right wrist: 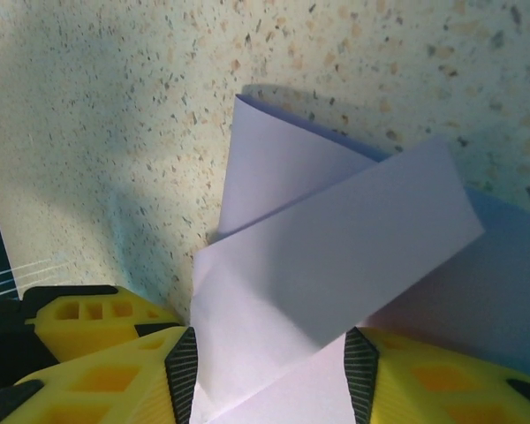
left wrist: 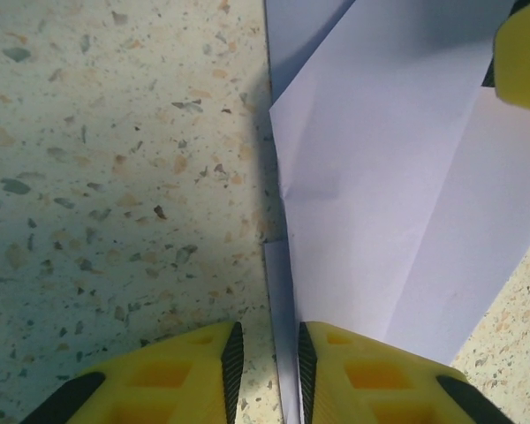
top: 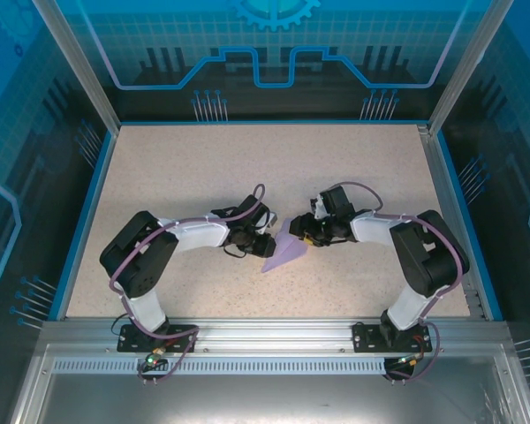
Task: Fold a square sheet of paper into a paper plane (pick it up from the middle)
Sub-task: Pick up the paper from the center of the table.
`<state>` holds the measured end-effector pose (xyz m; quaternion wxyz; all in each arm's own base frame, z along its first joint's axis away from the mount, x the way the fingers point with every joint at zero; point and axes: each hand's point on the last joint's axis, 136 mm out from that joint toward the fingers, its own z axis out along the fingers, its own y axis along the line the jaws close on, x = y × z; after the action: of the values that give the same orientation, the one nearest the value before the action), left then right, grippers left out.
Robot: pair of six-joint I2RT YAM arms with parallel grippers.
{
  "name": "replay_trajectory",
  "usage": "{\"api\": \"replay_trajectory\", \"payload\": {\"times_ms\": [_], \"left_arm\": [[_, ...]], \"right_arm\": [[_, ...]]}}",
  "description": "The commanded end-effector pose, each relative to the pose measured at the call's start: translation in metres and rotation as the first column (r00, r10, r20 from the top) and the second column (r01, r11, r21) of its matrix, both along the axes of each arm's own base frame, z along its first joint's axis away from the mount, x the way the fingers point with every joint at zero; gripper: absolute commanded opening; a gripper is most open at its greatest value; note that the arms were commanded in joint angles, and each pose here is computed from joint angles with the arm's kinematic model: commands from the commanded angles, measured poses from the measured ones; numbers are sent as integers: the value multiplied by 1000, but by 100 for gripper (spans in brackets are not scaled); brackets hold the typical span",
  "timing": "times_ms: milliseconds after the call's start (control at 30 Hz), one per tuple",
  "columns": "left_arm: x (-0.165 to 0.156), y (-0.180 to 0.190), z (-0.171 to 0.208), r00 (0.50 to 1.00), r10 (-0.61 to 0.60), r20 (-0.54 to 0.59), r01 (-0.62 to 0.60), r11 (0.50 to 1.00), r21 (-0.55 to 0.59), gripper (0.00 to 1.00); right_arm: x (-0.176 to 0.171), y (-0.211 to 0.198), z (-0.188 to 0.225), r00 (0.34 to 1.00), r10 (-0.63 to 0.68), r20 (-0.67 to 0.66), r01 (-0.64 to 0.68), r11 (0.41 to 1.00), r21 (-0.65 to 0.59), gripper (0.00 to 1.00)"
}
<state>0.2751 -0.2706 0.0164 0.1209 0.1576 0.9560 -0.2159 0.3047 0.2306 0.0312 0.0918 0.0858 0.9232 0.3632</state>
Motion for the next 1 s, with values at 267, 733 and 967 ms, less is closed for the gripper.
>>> {"api": "replay_trajectory", "payload": {"times_ms": [267,733,967], "left_arm": [[0,-5,-7,1000,-24,-15,23,1000,-20,25],[6,5,24,999,47,-10,-47,995,-83,34],[14,22,57,988,151,-22,-153,972,-180,50]], "right_arm": [[2,27,5,1000,23,-3,-23,996,89,46],[-4,48,2,998,56,-6,-55,993,102,20],[3,55,36,997,60,54,-69,983,169,7]]}}
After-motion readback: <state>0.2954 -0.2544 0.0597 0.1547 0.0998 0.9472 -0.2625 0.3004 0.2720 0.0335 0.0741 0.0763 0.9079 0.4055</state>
